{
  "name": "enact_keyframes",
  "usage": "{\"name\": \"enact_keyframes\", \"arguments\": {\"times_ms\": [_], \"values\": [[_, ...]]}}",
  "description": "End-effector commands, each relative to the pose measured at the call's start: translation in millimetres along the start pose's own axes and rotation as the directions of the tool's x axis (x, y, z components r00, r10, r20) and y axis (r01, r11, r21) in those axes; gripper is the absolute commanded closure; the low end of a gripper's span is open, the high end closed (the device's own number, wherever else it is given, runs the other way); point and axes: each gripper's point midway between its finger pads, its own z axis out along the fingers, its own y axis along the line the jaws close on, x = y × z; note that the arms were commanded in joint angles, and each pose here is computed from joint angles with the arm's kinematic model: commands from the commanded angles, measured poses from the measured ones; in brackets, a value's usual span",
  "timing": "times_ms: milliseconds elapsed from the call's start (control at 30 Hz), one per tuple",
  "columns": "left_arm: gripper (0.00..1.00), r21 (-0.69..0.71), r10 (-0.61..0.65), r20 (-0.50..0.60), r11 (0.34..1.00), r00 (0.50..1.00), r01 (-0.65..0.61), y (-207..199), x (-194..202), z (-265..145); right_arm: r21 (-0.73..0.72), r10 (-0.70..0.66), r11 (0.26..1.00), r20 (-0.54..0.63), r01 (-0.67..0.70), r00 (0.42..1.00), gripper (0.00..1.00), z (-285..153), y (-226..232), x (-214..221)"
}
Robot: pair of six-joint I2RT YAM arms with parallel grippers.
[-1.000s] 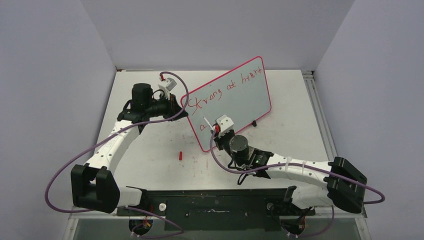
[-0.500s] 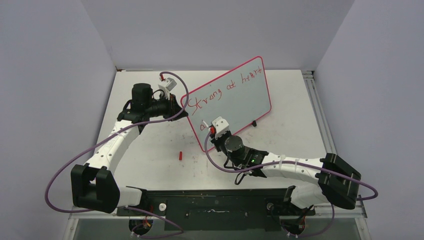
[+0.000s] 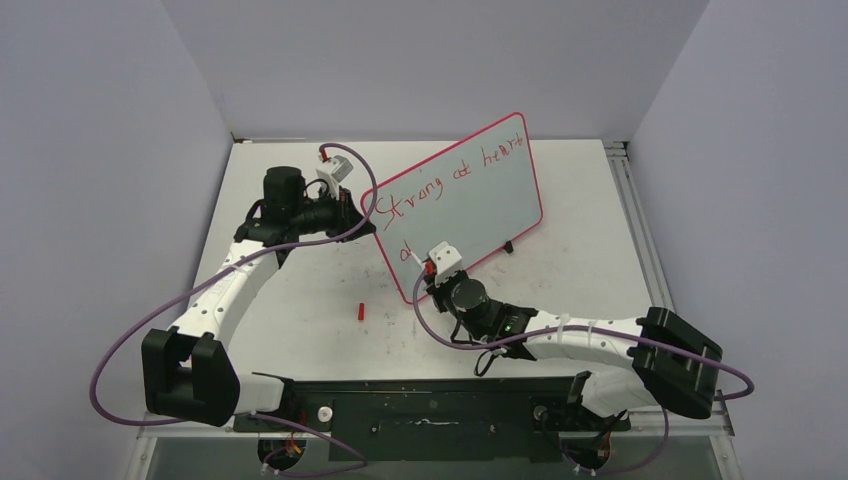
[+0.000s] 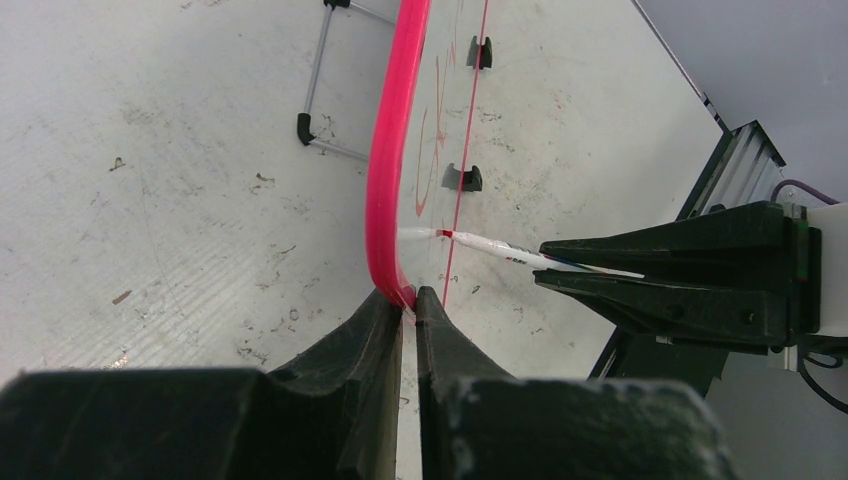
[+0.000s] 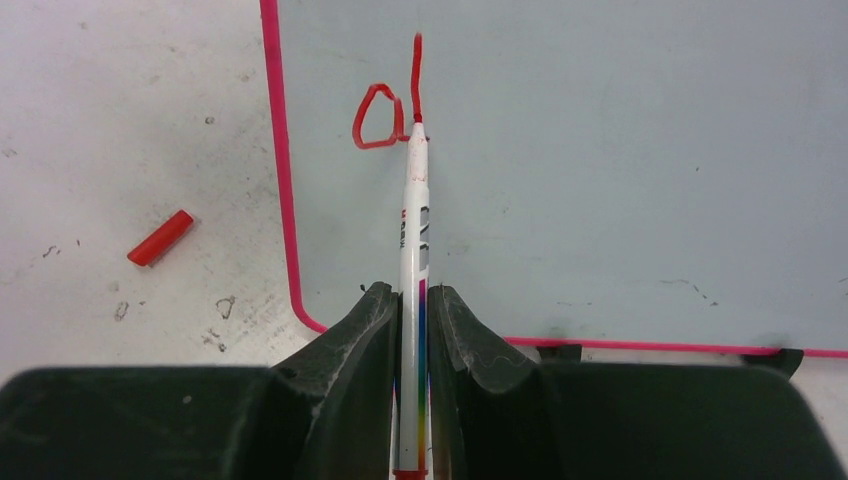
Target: Write a sentence on the whiteboard
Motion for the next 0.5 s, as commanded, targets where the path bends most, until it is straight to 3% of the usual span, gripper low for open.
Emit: {"name": "enact_keyframes", "arguments": {"times_ms": [0,467], "values": [[1.0,0.033,0.059,0.054,0.998,0.997,-0.061,-12.3,-15.6,-5.2,0.01,0.054,0.998,0.025,-0.054,0.998,0.95,-6.0,-2.6,-1.8],[1.0,0.035,0.059,0.054,0.998,0.997,-0.061,-12.9,-15.6,-5.4,0.033,0.046,0.998,0.019,-0.047,0.999,0.95,-10.0,-7.1,1.4]]}}
